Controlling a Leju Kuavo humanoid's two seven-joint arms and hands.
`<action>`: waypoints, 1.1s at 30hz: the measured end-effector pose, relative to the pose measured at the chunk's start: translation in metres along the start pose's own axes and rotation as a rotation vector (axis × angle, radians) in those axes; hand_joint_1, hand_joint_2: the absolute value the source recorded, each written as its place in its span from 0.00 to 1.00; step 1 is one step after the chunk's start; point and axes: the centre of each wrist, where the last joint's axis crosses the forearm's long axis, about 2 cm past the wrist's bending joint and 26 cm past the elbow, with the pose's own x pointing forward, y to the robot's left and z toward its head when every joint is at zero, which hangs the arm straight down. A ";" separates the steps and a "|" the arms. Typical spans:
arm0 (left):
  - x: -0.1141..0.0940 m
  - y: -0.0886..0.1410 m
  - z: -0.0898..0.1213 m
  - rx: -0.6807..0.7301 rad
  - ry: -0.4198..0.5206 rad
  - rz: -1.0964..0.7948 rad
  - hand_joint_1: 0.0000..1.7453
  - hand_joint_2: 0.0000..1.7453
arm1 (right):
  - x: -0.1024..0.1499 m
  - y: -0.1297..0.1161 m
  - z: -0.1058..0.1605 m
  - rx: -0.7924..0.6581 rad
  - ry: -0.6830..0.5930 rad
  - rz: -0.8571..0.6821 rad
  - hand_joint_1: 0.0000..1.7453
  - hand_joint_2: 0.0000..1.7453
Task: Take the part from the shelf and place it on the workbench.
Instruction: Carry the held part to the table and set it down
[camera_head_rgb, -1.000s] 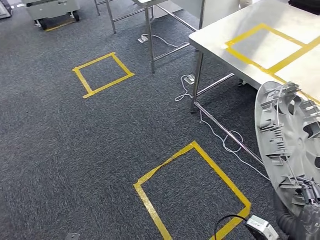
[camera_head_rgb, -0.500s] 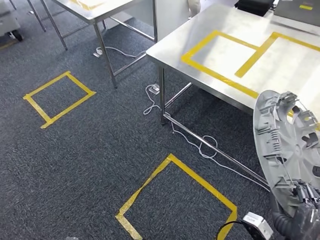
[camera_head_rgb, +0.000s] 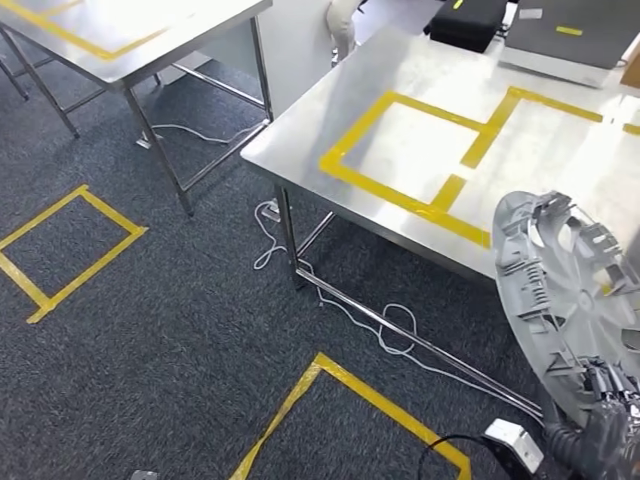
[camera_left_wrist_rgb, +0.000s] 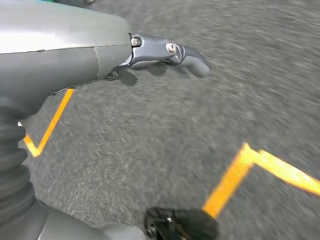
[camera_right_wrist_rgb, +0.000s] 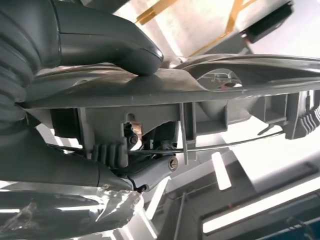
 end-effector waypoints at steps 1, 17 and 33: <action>0.002 -0.002 0.000 -0.003 -0.005 0.002 0.00 1.00 | 0.000 0.000 0.000 0.001 0.001 0.002 1.00 1.00; -0.003 -0.004 0.003 -0.009 -0.010 0.021 0.00 1.00 | 0.000 0.004 0.003 0.053 0.007 -0.021 1.00 1.00; -0.003 -0.007 0.004 -0.013 -0.021 0.025 0.00 1.00 | -0.007 -0.004 0.008 0.052 0.031 -0.019 1.00 1.00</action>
